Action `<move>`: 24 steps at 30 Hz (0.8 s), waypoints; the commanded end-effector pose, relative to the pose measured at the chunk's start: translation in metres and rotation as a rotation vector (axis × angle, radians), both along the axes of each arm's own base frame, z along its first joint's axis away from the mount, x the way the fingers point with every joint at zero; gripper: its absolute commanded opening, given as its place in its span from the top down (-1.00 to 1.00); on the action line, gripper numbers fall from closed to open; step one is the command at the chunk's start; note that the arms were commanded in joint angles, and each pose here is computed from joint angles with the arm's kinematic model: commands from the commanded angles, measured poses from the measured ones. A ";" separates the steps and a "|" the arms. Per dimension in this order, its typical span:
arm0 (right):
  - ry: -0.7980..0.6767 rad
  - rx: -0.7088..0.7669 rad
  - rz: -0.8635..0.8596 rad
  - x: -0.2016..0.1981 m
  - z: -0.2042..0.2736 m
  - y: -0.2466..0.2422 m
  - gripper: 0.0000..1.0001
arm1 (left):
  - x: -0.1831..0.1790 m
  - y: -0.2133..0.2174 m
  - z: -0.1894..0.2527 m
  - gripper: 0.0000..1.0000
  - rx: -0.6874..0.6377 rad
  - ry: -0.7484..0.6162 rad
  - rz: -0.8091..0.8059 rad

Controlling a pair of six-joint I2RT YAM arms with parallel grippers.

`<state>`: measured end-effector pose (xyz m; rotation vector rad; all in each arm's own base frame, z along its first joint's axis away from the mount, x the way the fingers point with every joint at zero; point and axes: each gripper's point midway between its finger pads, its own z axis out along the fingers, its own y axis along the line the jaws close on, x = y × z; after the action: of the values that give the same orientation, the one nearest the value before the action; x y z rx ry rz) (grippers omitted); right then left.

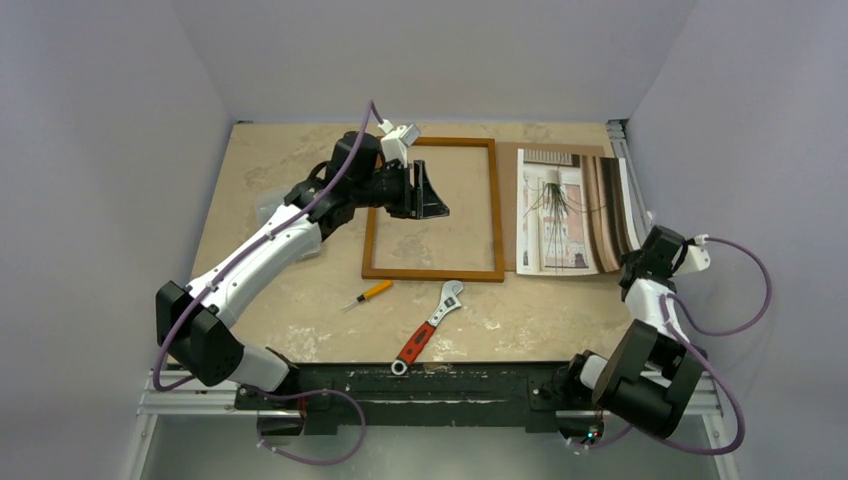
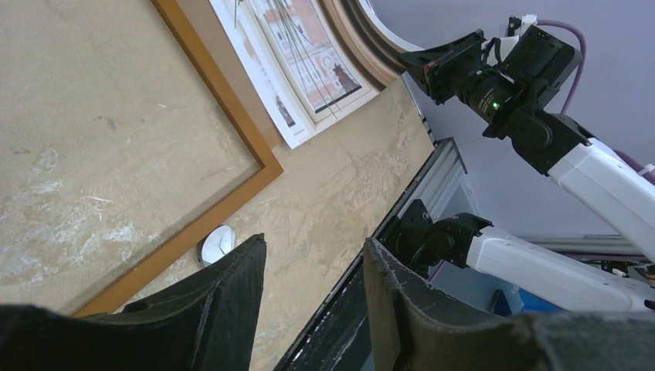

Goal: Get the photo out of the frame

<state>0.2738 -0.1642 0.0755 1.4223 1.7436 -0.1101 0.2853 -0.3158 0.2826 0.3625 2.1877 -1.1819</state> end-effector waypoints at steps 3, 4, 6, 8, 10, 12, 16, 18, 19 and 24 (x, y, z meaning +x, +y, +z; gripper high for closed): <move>-0.165 -0.092 0.171 0.050 0.031 -0.003 1.00 | 0.004 -0.003 0.003 0.05 -0.022 -0.019 -0.006; -0.182 -0.095 0.230 0.057 0.032 0.003 1.00 | 0.004 -0.003 0.003 0.05 -0.023 -0.018 -0.006; -0.175 -0.118 0.264 0.061 0.032 0.003 1.00 | 0.004 -0.004 0.003 0.05 -0.022 -0.021 -0.007; -0.198 -0.127 0.307 0.066 0.035 0.008 1.00 | 0.004 -0.004 0.002 0.05 -0.022 -0.018 -0.007; -0.229 -0.132 0.355 0.071 0.039 0.014 1.00 | 0.004 -0.004 0.001 0.05 -0.024 -0.014 -0.009; -0.239 -0.142 0.391 0.075 0.040 0.017 1.00 | 0.004 -0.004 0.002 0.05 -0.026 -0.015 -0.009; -0.245 -0.158 0.454 0.079 0.041 0.023 1.00 | 0.003 -0.004 0.003 0.05 -0.029 -0.018 -0.011; -0.243 -0.172 0.484 0.078 0.041 0.026 1.00 | 0.003 -0.004 0.004 0.05 -0.031 -0.017 -0.010; -0.257 -0.170 0.510 0.079 0.042 0.031 1.00 | 0.003 -0.004 0.004 0.05 -0.032 -0.017 -0.011; -0.275 -0.172 0.568 0.079 0.043 0.040 1.00 | 0.002 -0.007 0.002 0.05 -0.038 -0.010 -0.018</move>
<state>0.3473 -0.1330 0.1053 0.8697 1.8027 0.1939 0.2859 -0.3171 0.2798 0.3621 2.1951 -1.1869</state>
